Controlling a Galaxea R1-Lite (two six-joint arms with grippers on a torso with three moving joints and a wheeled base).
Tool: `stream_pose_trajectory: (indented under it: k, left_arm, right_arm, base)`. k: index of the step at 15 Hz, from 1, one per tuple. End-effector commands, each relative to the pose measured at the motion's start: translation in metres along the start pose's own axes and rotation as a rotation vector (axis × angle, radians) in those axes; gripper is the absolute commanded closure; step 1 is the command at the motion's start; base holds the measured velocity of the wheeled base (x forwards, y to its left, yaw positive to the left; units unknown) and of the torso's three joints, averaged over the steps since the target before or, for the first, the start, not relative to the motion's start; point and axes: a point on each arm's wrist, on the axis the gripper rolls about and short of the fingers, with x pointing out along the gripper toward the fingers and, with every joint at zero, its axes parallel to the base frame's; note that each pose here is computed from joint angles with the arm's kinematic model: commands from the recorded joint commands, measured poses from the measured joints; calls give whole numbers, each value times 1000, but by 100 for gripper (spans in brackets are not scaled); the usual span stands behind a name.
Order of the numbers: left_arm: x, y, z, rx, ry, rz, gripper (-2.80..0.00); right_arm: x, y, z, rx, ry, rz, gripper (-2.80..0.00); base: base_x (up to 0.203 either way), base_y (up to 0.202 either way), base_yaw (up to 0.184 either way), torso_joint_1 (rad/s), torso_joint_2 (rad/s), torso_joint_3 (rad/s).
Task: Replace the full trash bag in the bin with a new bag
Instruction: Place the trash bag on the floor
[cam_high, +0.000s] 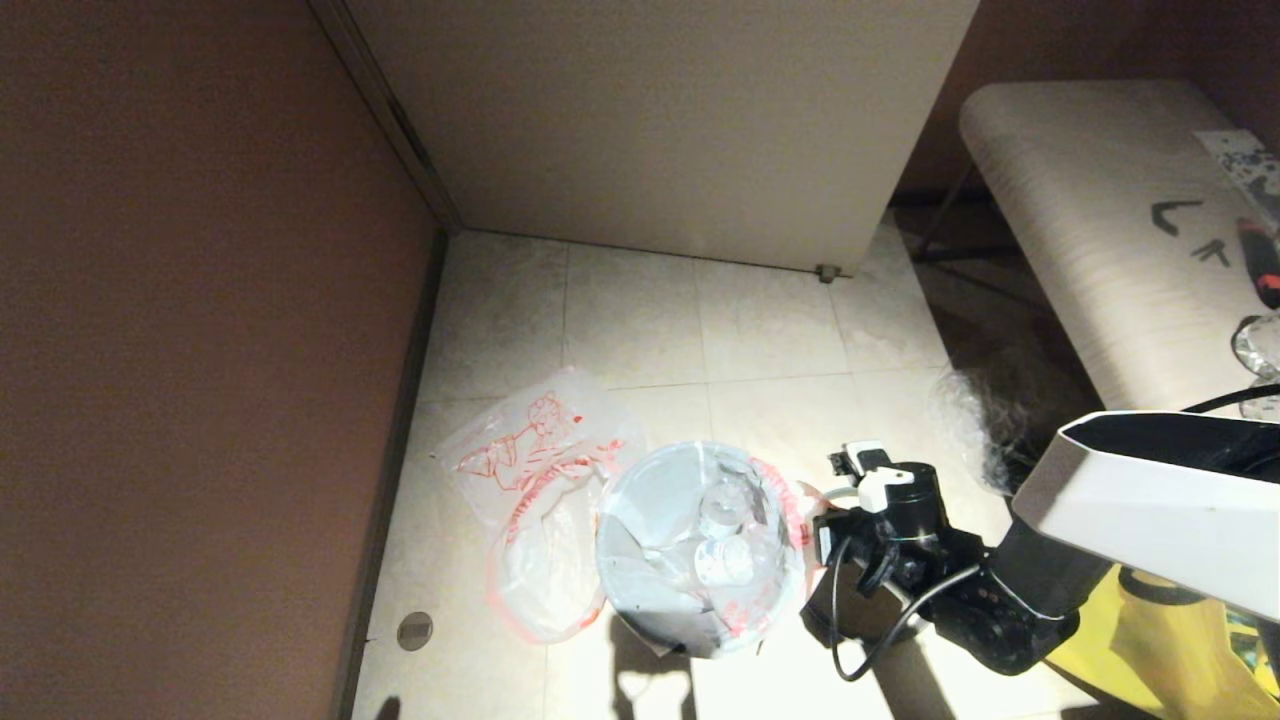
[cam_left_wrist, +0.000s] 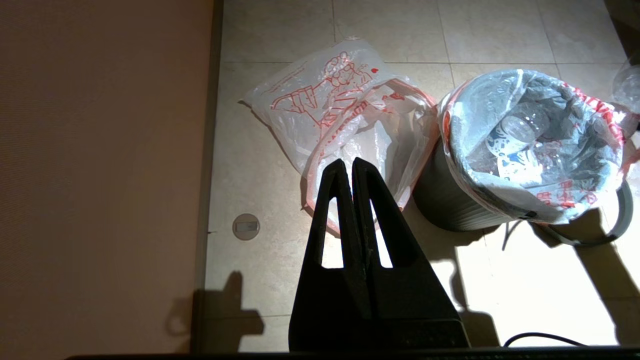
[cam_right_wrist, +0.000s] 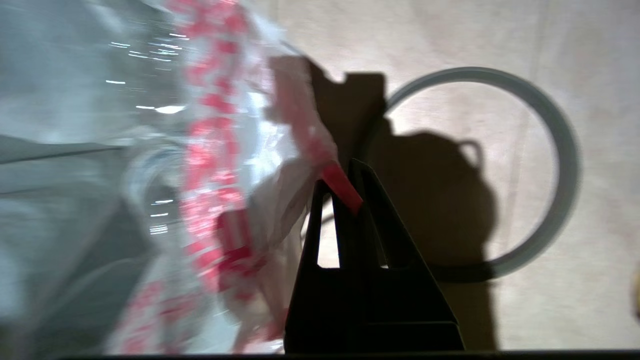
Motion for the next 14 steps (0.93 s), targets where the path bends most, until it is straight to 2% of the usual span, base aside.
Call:
stream_pose_trajectory:
  k: [1,3,7,10,14]
  left_arm:
    - [0,0,0,-1,1,1,0]
    - [0,0,0,-1,1,1,0]
    - [0,0,0,-1,0,1,0]
    - [0,0,0,-1,1,1,0]
    - [0,0,0,-1,0,1,0]
  right_arm:
    - [-19,14,17,36,-51,49,0]
    - [-30,24,17,74,-41,116,0]
    - [-44,26,24,160,-7,265,0]
    - [-38,32,21,164,92,391,0]
    - [-12,49,28,143,126,425,0]
  base:
    - [0,0,0,0,0,0]
    - [0,0,0,0,0,0]
    - [0,0,0,0,0,0]
    - [0,0,0,0,0,0]
    - [0,0,0,0,0,0]
